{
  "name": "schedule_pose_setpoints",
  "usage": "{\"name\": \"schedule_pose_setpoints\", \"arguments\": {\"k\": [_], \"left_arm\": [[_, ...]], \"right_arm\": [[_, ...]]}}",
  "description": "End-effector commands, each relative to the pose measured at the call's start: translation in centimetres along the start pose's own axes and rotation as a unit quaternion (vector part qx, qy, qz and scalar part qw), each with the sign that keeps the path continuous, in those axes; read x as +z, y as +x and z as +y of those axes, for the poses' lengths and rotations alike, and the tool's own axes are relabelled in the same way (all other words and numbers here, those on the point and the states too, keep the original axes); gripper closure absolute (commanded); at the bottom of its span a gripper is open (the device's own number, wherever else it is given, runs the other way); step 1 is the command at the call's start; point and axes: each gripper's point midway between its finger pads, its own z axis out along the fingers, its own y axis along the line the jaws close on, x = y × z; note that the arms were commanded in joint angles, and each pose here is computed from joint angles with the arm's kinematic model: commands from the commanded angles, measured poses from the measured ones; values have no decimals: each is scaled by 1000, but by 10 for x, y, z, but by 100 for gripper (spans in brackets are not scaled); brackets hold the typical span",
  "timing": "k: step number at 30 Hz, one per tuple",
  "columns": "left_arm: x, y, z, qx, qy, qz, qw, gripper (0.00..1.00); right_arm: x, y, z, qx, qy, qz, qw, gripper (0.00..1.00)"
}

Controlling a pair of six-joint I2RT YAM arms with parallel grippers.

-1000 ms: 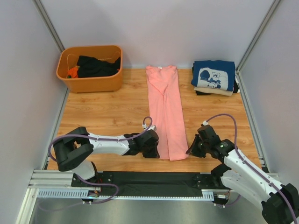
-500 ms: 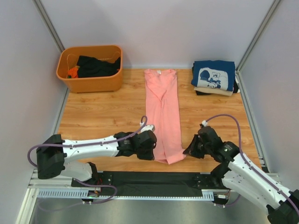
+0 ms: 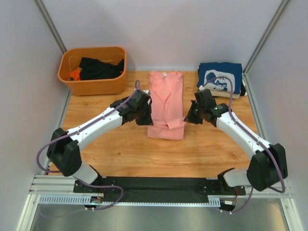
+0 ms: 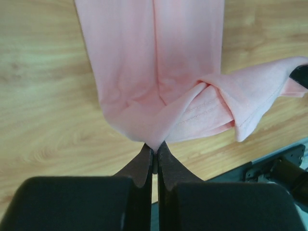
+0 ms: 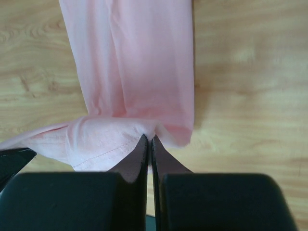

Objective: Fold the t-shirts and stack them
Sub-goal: Fold the tshirt

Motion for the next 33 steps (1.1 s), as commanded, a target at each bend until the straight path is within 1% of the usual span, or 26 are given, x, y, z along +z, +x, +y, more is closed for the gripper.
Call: {"name": "schedule_pose_setpoints", "arguments": {"k": [1, 3, 4, 8, 9, 11, 21, 22, 23, 24, 25, 26, 27, 28, 29, 30, 31, 32, 33], "left_arm": [[12, -29, 6, 28, 7, 17, 999, 100], [15, -49, -1, 31, 16, 9, 999, 100], [26, -52, 8, 28, 6, 21, 999, 100], [44, -79, 11, 21, 6, 23, 999, 100], [48, -82, 12, 19, 7, 26, 999, 100], [58, -91, 16, 16, 3, 30, 999, 100], [96, -116, 31, 8, -5, 44, 999, 100], [106, -114, 37, 0, -9, 53, 999, 100], [108, -121, 36, -3, -6, 48, 999, 100], [121, -117, 45, -19, -13, 67, 997, 100], [125, -120, 47, -32, -13, 72, 997, 98], [126, -132, 42, -41, -2, 65, 997, 91], [129, -135, 42, -53, 3, 72, 996, 76], [139, -139, 53, -84, 3, 82, 993, 68], [138, -156, 52, -97, 9, 66, 993, 60], [139, -164, 53, -111, 17, 63, 992, 48], [143, -170, 58, -138, 37, 74, 987, 39], [131, -194, 47, -134, 59, 52, 988, 29], [124, -192, 53, -138, 45, 66, 987, 28]], "right_arm": [[11, -44, 13, -34, -7, -33, 999, 100], [24, -57, 15, -30, -2, -24, 999, 100], [29, -60, 15, -33, -2, -22, 999, 100], [50, -80, 16, -30, 1, -13, 999, 100], [61, -82, 10, -24, 9, -4, 1000, 100], [65, -91, 15, -27, 0, -4, 1000, 100], [107, -112, 7, -19, 2, 20, 1000, 100], [109, -114, 6, -17, 2, 21, 1000, 100], [116, -118, 7, -14, -1, 24, 1000, 100], [119, -123, 5, -6, -2, 24, 1000, 100], [122, -127, 6, -4, -7, 28, 1000, 88], [135, -129, 0, 5, -6, 42, 999, 78], [133, -154, 12, 4, -20, 24, 999, 71], [134, -160, 13, 8, -20, 34, 999, 58], [150, -162, 5, 14, -6, 48, 999, 53], [137, -199, 18, 12, -19, 12, 1000, 51], [134, -196, 11, 19, -4, 35, 999, 51], [133, -199, 9, 22, -5, 43, 999, 51], [123, -201, 12, 14, -6, 42, 999, 51]]}}
